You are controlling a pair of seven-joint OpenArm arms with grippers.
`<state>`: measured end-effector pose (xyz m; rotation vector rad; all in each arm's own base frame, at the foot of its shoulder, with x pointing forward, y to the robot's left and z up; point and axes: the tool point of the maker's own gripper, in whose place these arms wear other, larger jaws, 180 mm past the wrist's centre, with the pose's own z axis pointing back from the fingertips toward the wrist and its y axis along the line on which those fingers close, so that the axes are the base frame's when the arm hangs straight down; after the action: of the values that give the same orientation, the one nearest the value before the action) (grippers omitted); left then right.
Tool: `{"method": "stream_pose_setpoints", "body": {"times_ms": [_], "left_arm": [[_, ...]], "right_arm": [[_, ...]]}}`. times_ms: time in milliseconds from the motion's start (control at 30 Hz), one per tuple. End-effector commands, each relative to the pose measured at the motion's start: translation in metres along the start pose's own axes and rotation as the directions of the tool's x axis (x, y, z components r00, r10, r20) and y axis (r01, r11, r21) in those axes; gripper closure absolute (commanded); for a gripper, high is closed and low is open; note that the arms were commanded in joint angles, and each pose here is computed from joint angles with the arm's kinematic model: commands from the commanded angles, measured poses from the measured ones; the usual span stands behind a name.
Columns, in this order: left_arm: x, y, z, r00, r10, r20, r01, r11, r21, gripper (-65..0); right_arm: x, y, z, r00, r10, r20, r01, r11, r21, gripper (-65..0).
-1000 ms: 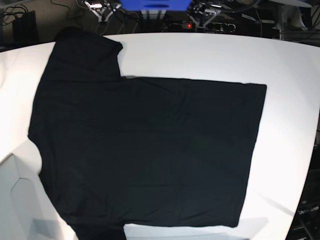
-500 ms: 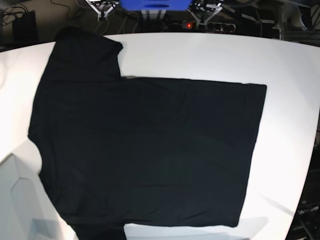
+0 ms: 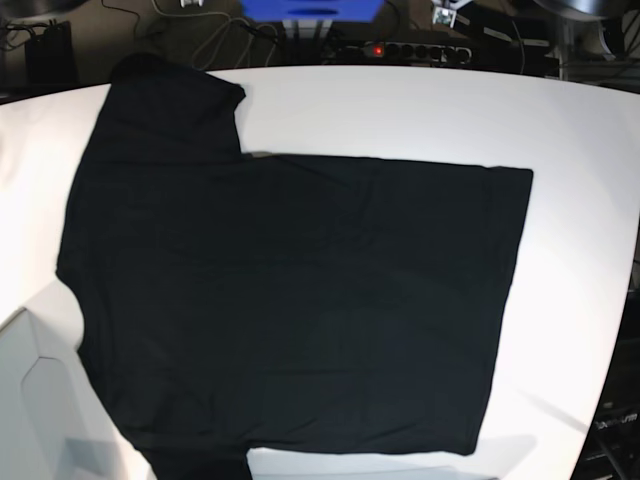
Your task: Fold the T-shirt properly
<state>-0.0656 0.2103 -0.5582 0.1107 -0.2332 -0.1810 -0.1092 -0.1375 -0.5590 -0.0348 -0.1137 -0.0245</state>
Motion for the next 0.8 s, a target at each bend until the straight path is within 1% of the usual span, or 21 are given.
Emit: {"method": "stream_pose_setpoints", "body": {"times_ms": [0,133,200,300,367,500,567,633,700,767], "left_arm": [[0.007,0.000,0.013,0.999,-0.017,0.041,0.017,1.000,-0.009,0.0],[0.034,0.003,0.047,0.989,-0.049,0.141,0.053,0.998,-0.023,0.0],[0.049,0.013,0.064,0.982,-0.010,0.189,0.014,1.000,-0.023,0.0],[0.072,0.035,0.087,0.963,0.083,0.257,-0.082,0.997,-0.014,0.0],[0.090,0.047,0.100,0.946,0.102,0.307,-0.105,0.994,-0.006,0.0],[0.127,0.058,0.120,0.915,0.062,0.399,-0.066,0.998,-0.004,0.0],[0.144,0.068,0.129,0.894,0.057,0.445,-0.073,0.997,0.018,0.0],[0.156,0.077,0.136,0.875,0.059,0.480,-0.089,0.995,0.042,-0.5],[0.165,0.086,0.143,0.859,0.064,0.508,-0.113,0.991,0.067,-6.1],[0.181,0.094,0.151,0.829,0.074,0.554,-0.143,0.986,0.082,-16.0]], "right_arm": [[0.003,-0.002,0.012,0.999,-0.001,0.034,0.000,1.000,0.004,0.0],[0.012,-0.006,0.049,0.995,0.013,0.098,-0.013,1.000,0.000,0.0],[0.019,-0.012,0.068,0.991,0.034,0.133,-0.034,0.999,-0.006,0.0],[0.034,-0.015,0.096,0.980,0.053,0.191,-0.052,0.999,-0.009,0.0],[0.049,-0.021,0.115,0.968,0.077,0.238,-0.076,0.997,-0.017,0.0],[0.087,-0.017,0.149,0.934,0.089,0.347,-0.090,0.996,-0.015,0.0],[0.106,-0.017,0.160,0.914,0.090,0.396,-0.089,0.996,-0.020,0.0],[0.118,-0.022,0.164,0.900,0.090,0.427,-0.083,0.996,-0.036,0.0],[0.135,-0.023,0.164,0.879,0.088,0.468,-0.078,0.996,-0.043,0.0],[0.147,-0.023,0.163,0.865,0.086,0.495,-0.074,0.996,-0.044,0.0]]}}
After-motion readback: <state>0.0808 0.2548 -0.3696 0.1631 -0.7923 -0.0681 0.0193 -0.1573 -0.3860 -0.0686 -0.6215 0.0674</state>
